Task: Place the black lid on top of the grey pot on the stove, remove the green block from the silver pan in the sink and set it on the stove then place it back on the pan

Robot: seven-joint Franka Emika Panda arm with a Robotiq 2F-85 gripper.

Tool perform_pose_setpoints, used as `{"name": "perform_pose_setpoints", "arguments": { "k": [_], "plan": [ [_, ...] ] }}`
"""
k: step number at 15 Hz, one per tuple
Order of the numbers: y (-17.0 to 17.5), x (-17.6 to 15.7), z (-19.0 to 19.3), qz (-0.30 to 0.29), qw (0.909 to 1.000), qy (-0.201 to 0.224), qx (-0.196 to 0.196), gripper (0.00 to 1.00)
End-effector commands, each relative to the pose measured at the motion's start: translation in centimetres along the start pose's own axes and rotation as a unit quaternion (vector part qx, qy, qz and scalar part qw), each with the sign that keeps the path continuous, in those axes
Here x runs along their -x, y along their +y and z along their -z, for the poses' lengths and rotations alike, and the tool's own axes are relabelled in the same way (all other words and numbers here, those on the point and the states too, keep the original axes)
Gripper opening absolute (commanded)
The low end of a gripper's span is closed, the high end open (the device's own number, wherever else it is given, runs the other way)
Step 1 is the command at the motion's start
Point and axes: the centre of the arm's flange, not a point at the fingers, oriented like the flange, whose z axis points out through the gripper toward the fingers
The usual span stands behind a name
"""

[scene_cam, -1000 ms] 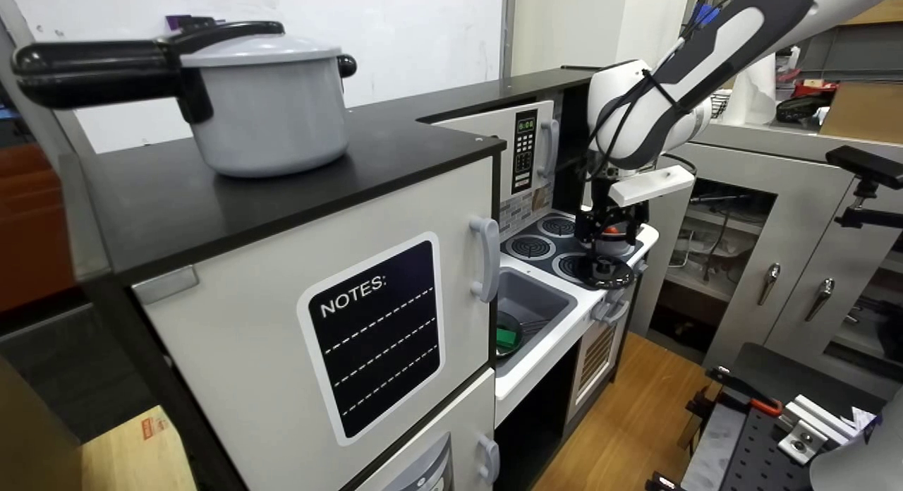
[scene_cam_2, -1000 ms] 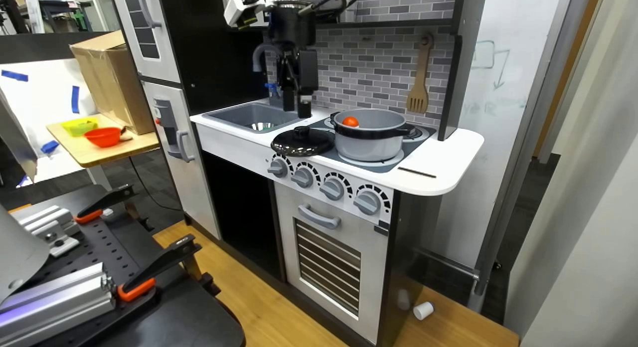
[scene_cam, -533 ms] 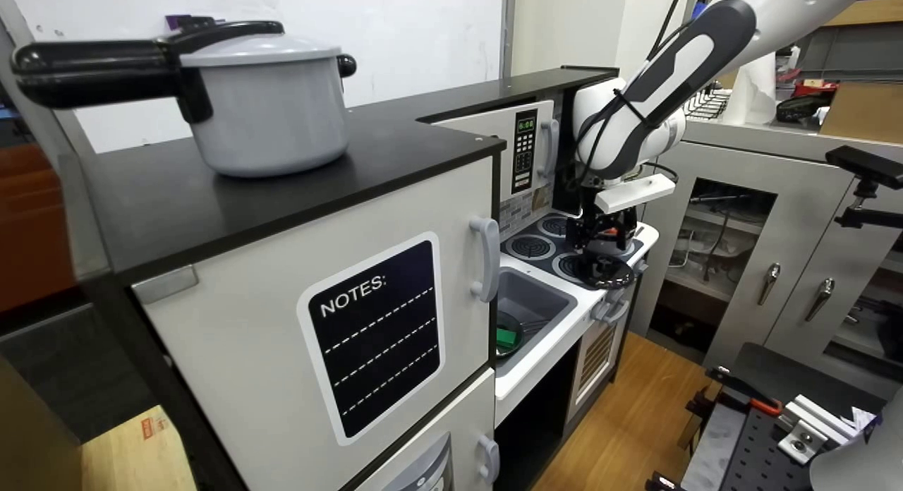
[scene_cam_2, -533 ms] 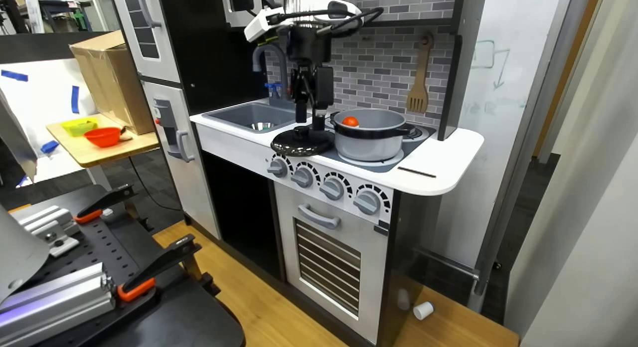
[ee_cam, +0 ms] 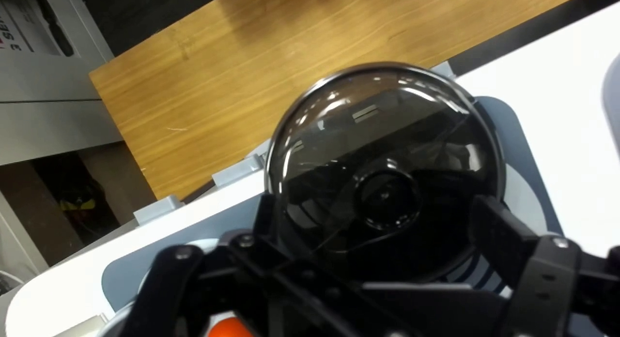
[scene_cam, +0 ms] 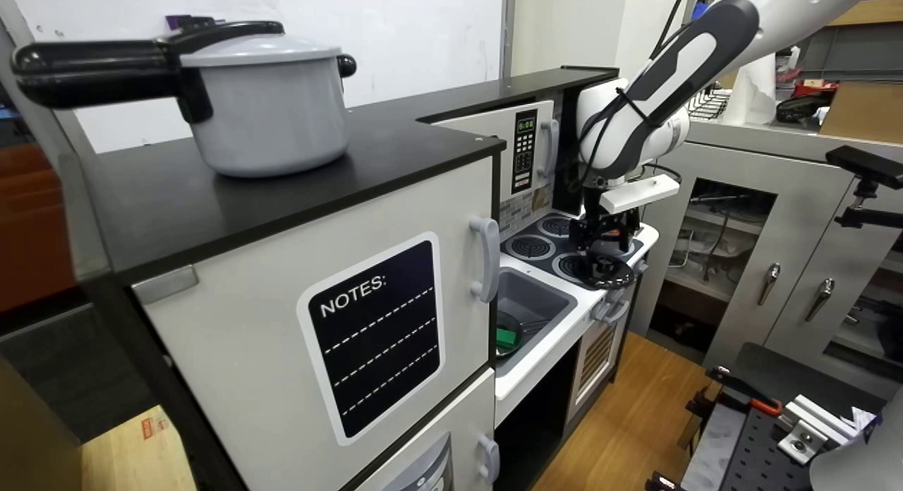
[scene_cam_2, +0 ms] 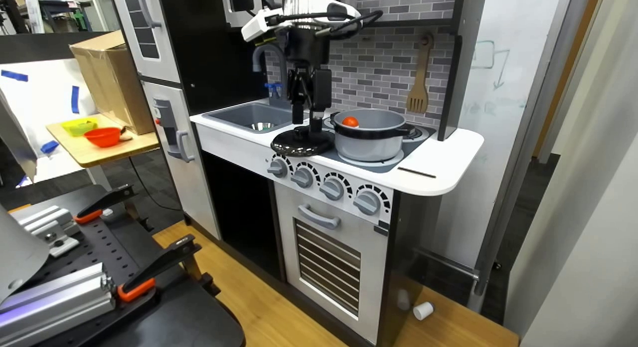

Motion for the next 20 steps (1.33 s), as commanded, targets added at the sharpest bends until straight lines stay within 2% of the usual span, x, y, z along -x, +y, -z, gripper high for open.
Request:
{"name": "perform_pose_setpoints", "arguments": {
  "k": [1, 7, 8, 9, 11, 16, 19, 20],
  "plan": [
    [0.3, 1.0, 0.1, 0.016, 0.9998, -0.008, -0.005, 1.00],
    [-0.1, 1.4, -0.5, 0.029, 0.9994, -0.016, -0.002, 1.00],
    [-0.3, 1.4, -0.5, 0.031, 0.9994, -0.016, -0.002, 0.96],
    [-0.4, 1.3, -0.4, 0.034, 0.9993, -0.016, -0.004, 0.74],
    [-0.7, 1.3, -0.3, 0.038, 0.9992, -0.014, -0.004, 0.69],
    [-1.1, 1.5, 0.3, 0.047, 0.9989, -0.008, -0.003, 0.34],
    [-0.9, 1.7, 0.4, 0.049, 0.9988, -0.007, -0.003, 0.26],
    [-0.9, 1.7, 0.4, 0.049, 0.9988, -0.007, -0.003, 0.27]
  ]
}}
